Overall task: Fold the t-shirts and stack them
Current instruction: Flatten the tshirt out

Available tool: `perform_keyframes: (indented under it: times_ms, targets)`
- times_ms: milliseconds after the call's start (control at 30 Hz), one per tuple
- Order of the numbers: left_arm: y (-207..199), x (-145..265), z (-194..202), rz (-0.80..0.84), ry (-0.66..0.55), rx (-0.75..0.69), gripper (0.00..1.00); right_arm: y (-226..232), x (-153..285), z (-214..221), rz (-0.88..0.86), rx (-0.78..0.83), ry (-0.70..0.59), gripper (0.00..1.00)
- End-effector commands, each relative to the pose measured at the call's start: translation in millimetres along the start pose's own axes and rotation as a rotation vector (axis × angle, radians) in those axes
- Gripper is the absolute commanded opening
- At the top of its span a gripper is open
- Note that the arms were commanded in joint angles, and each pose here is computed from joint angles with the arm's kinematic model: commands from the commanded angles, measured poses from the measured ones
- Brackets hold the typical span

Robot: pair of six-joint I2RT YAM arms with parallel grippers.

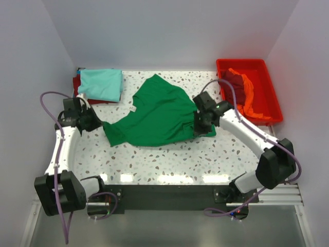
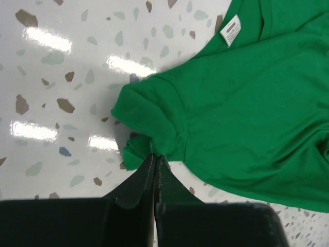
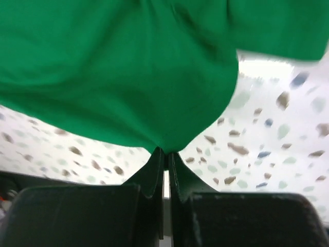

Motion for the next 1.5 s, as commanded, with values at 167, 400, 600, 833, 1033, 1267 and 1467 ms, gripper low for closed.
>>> perform_keyframes:
  times_ms: [167,400,600,833,1033,1267,1467]
  targets:
    - [-111,21,-107,0.287,-0.243,0.019,0.0,-11,112,-115,0.029,0.026,-0.312,0.0]
    - [-205,120,-195,0.589,-0.547,0.093,0.0,4,193,-168,-0.045,0.012,-0.599,0.0]
    - [-228,214,-207,0.751,-0.755,0.058,0.0,2,282,-177,-0.088,0.001,-0.937,0.0]
    - [-228,329,-187,0.871,-1.046,-0.048,0.0,-11,379,-138,-0.185,-0.001,-1.315,0.0]
    - [-225,421,-166,0.97,-1.282,-0.108,0.0,-23,433,-92,-0.263,0.024,-1.514,0.0]
    - [-229,441,-163,1.049,-1.336,-0.115,0.0,-29,460,-68,-0.304,0.02,-1.582,0.0]
    - [-245,335,-190,1.049,-1.044,-0.079,0.0,-7,390,-109,-0.347,0.022,-1.393,0.0]
Point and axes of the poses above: each gripper's point midway between its finger pads, its own x axis back along the fingers, its own y axis along the line the jaws close on, z = x × y, the point moved 7 cm from there along x, back along the fingers, and after that the axes turned 6 degrees about x, right-handed, at the moved point
